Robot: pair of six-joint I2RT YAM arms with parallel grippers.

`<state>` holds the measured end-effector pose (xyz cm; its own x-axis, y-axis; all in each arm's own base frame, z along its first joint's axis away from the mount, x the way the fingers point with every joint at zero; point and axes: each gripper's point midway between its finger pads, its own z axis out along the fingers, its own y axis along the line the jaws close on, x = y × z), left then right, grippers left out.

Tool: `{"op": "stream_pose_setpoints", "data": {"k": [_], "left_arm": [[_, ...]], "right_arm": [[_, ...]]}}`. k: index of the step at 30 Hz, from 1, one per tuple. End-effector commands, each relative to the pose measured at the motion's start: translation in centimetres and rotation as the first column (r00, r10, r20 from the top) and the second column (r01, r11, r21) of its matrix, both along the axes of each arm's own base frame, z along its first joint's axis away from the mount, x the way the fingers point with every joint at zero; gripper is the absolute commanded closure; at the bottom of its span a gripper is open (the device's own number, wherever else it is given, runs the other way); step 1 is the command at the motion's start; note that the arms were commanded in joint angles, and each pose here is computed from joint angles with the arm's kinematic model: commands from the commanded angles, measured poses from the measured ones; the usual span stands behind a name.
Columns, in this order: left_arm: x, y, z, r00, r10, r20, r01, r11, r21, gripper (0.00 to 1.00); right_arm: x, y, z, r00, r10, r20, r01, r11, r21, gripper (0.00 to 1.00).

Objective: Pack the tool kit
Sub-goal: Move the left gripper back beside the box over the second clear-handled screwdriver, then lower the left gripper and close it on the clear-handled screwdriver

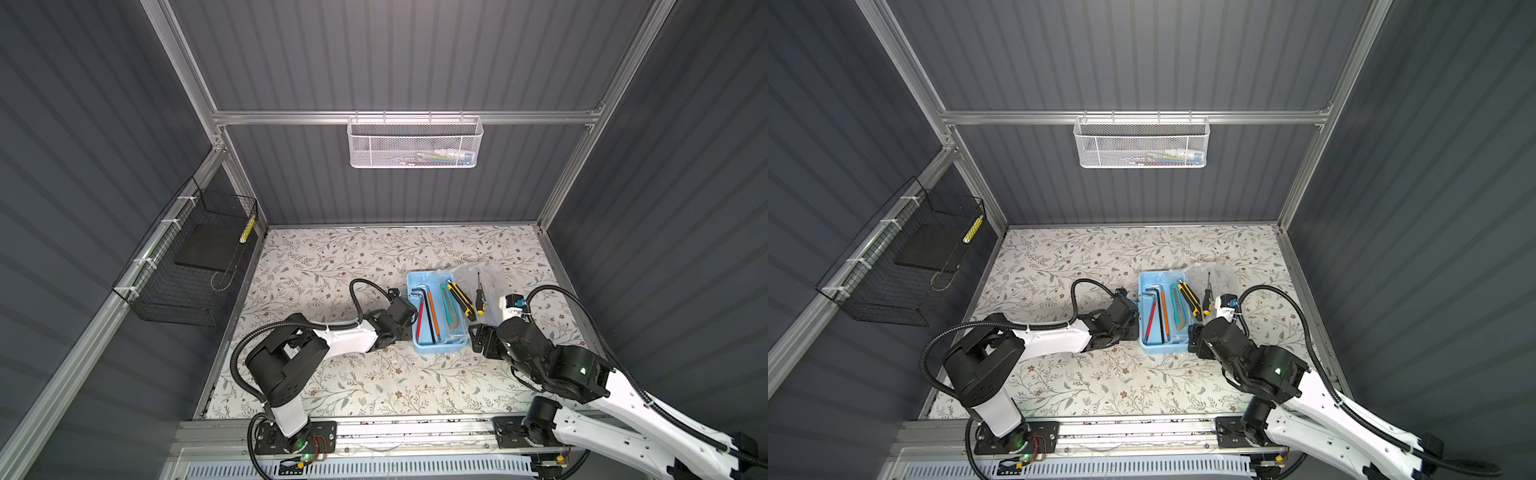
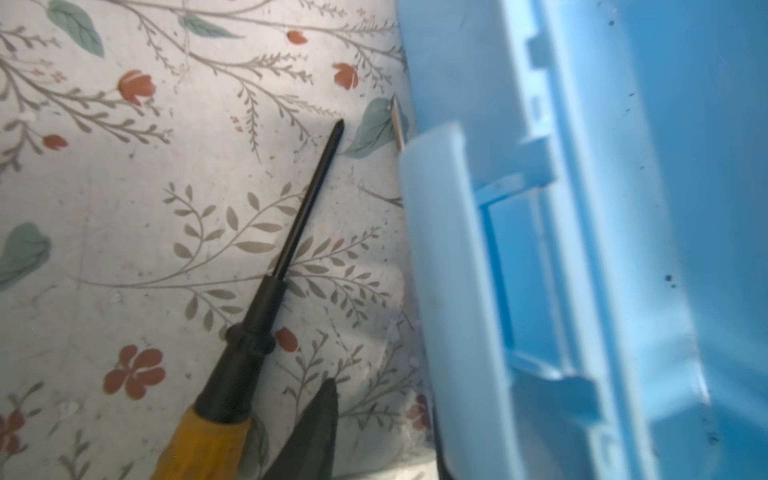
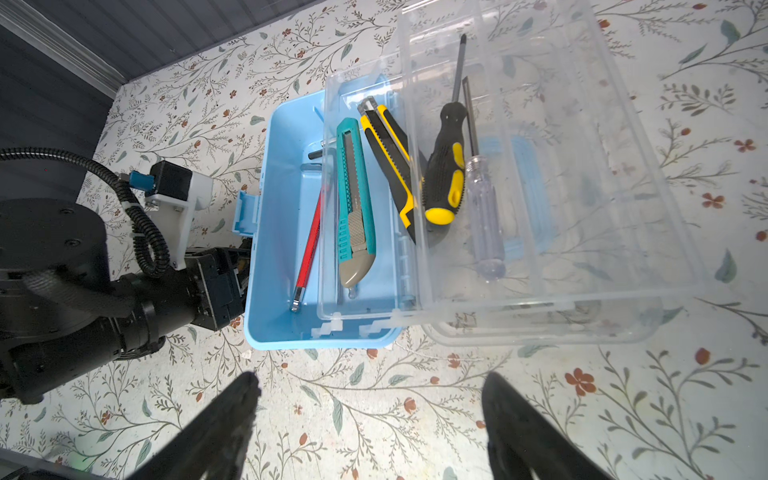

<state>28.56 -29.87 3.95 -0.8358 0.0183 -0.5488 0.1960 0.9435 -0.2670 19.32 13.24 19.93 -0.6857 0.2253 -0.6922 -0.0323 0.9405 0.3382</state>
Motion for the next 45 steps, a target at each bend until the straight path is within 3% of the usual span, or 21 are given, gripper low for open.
{"op": "stream_pose_setpoints", "data": {"k": [1,6,18,28,37,45], "left_arm": [[0.4,-0.5,1.9,1.0,0.011,0.028,-0.009,0.998,-0.058,0.59],[0.6,-1.2,2.0,1.0,-0.001,0.026,0.003,0.997,-0.075,0.57],[0.9,-0.8,-1.2,1.0,0.002,-0.003,-0.002,1.0,0.008,0.58],[1.5,3.0,0.0,0.995,0.08,0.061,-0.089,0.98,0.178,0.61],[1.3,2.8,2.5,0.992,0.063,0.109,-0.074,0.993,0.096,0.6],[1.0,1.8,0.9,0.997,0.028,0.076,-0.035,0.995,0.089,0.61]], "right_arm": [[0.1,-0.2,-0.1,1.0,0.0,0.007,0.0,1.0,-0.009,0.16],[0.3,0.0,-0.4,1.0,0.001,0.004,-0.001,1.0,-0.012,0.16],[0.4,0.0,-0.1,1.0,0.001,0.004,-0.001,1.0,-0.004,0.16],[0.4,0.4,-0.3,1.0,0.004,-0.006,-0.004,1.0,0.004,0.16],[0.5,0.7,-0.3,1.0,0.011,-0.003,-0.011,1.0,0.015,0.16],[0.6,0.7,-0.3,1.0,0.004,-0.003,-0.004,1.0,0.015,0.16]]}}
